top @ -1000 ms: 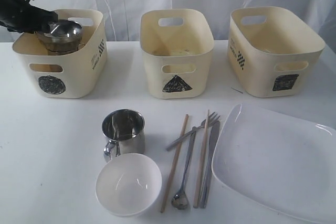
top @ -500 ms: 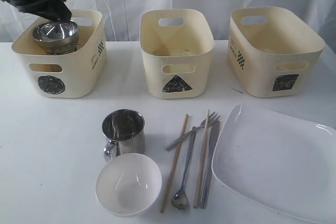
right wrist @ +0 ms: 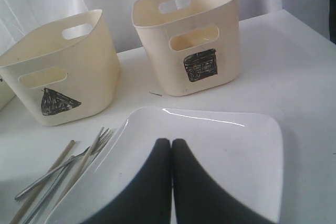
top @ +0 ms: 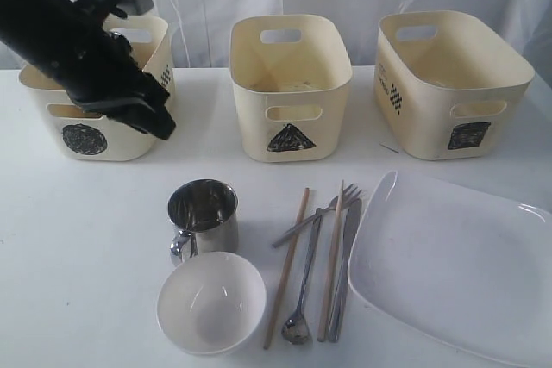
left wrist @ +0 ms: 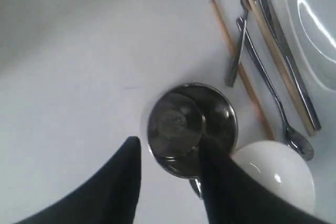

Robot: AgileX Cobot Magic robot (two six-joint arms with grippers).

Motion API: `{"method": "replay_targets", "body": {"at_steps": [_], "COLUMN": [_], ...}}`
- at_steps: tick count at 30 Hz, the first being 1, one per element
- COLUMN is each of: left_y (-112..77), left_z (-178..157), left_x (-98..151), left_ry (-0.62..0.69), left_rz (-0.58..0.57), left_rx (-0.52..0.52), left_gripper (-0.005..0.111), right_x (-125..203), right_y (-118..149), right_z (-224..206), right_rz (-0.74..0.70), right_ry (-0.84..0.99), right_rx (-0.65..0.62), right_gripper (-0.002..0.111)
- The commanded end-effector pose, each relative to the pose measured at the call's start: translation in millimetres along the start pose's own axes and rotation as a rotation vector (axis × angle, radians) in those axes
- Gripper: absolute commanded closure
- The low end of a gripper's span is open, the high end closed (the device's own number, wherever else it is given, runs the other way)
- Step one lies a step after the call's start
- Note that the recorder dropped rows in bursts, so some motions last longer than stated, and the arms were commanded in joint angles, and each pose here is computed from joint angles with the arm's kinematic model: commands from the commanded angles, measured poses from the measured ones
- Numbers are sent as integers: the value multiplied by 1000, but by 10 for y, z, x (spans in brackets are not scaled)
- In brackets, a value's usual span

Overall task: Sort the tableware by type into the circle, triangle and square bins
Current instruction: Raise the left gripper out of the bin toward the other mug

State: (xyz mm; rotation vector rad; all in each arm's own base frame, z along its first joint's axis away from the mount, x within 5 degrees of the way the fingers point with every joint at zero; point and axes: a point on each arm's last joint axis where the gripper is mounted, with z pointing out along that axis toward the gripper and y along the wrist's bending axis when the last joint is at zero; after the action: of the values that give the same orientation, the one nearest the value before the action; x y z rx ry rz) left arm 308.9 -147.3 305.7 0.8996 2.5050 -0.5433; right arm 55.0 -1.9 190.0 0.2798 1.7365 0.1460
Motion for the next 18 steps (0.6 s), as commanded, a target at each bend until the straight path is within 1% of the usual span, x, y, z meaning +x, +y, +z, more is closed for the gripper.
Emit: {"method": "replay_targets", "body": {"at_steps": [1, 5, 9, 15, 18], "left_y": [-152, -179, -133, -107, -73], "left_z": [126, 161, 177, 245, 343], "left_x": [95, 90, 99, 85, 96], "left_ry": [42, 38, 52, 42, 67], "left_rz": [36, 54, 84, 54, 38], "left_rx": [28, 12, -31, -31, -24], "left_gripper": [57, 57, 56, 41, 41], "right_x": [8, 8, 8, 8, 8], "right_y": [-2, -2, -2, -2, -2], "right_z": [1, 1, 1, 1, 1], "right_rz": [-1, -1, -1, -1, -1], "right_ry": [-7, -7, -7, -7, -7], "right_rx": [-3, -3, -3, -3, -3], "right_gripper": [108, 108, 108, 108, 108]}}
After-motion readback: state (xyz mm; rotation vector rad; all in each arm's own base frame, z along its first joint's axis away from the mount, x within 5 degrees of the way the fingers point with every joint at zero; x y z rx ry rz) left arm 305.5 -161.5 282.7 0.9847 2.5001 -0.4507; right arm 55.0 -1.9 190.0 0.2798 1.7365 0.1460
